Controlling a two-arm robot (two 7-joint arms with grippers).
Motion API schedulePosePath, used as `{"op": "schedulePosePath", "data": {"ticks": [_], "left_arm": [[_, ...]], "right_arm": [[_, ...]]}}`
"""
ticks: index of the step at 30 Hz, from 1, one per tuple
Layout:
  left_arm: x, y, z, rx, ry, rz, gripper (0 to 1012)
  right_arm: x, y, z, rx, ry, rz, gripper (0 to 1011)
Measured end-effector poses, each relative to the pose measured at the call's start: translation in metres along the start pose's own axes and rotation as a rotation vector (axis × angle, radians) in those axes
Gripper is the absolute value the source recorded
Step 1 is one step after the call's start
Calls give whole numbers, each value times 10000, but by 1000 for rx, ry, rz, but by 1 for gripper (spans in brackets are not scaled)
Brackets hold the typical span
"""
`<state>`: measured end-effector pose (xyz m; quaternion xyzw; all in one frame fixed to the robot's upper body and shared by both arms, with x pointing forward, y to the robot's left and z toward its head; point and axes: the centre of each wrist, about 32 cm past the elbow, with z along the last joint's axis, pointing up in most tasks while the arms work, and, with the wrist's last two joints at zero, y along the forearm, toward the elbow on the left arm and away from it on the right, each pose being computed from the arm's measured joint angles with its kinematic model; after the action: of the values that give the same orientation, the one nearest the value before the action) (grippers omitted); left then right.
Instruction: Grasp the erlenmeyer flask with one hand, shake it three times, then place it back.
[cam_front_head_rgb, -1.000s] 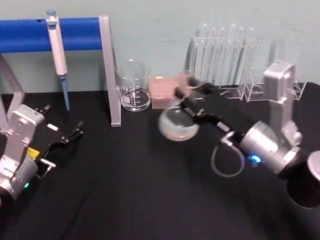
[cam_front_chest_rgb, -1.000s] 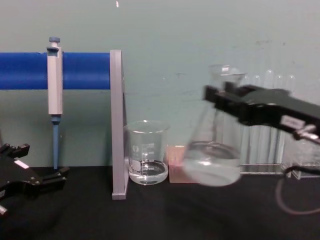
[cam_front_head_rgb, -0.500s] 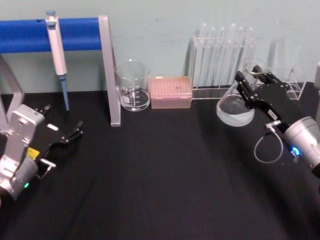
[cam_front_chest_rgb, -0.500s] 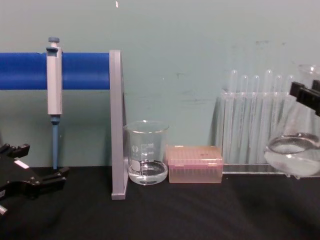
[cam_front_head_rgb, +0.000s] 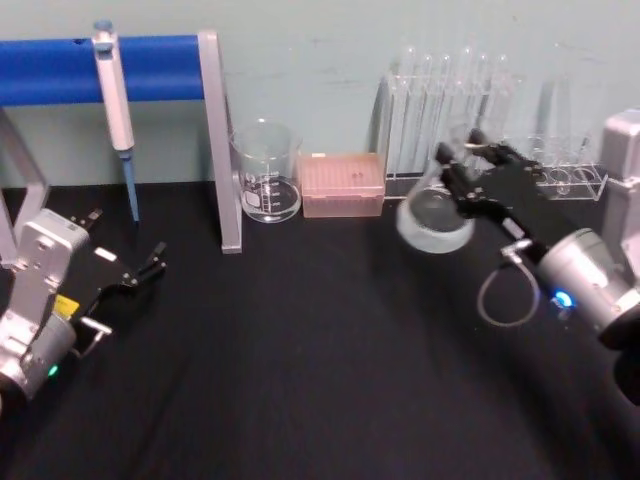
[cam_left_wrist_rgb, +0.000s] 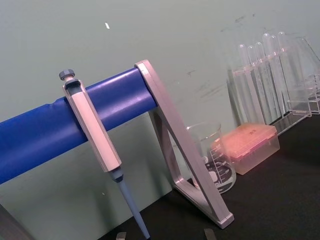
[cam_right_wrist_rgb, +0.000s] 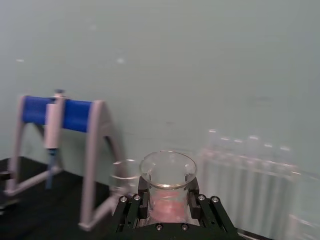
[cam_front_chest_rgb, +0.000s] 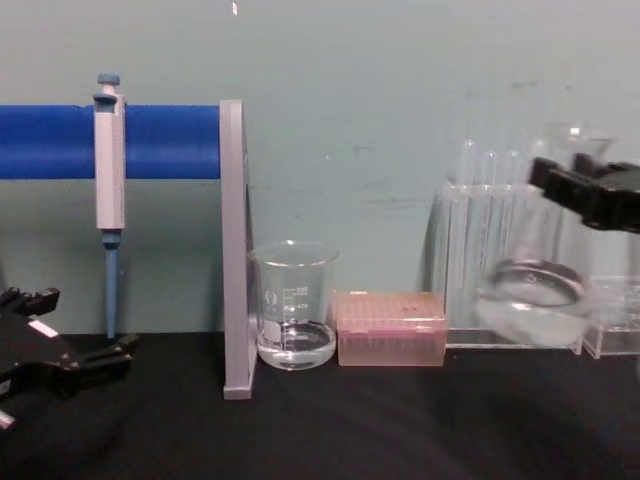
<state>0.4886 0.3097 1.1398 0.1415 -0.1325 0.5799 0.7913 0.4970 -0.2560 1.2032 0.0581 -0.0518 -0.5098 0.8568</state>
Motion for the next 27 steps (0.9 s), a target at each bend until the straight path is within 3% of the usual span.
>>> {"op": "schedulePosePath", "data": {"ticks": [10,17,27], "left_arm": [[0,0,0,0,0,0,1001],[0,0,0,0,0,0,1001],[0,0,0,0,0,0,1001]], "right_arm": [[-286,245,-8,1,39,251,450],[-439,352,-17,-8,60,387,451],[-481,416,-33,-15,75,434,451]]}}
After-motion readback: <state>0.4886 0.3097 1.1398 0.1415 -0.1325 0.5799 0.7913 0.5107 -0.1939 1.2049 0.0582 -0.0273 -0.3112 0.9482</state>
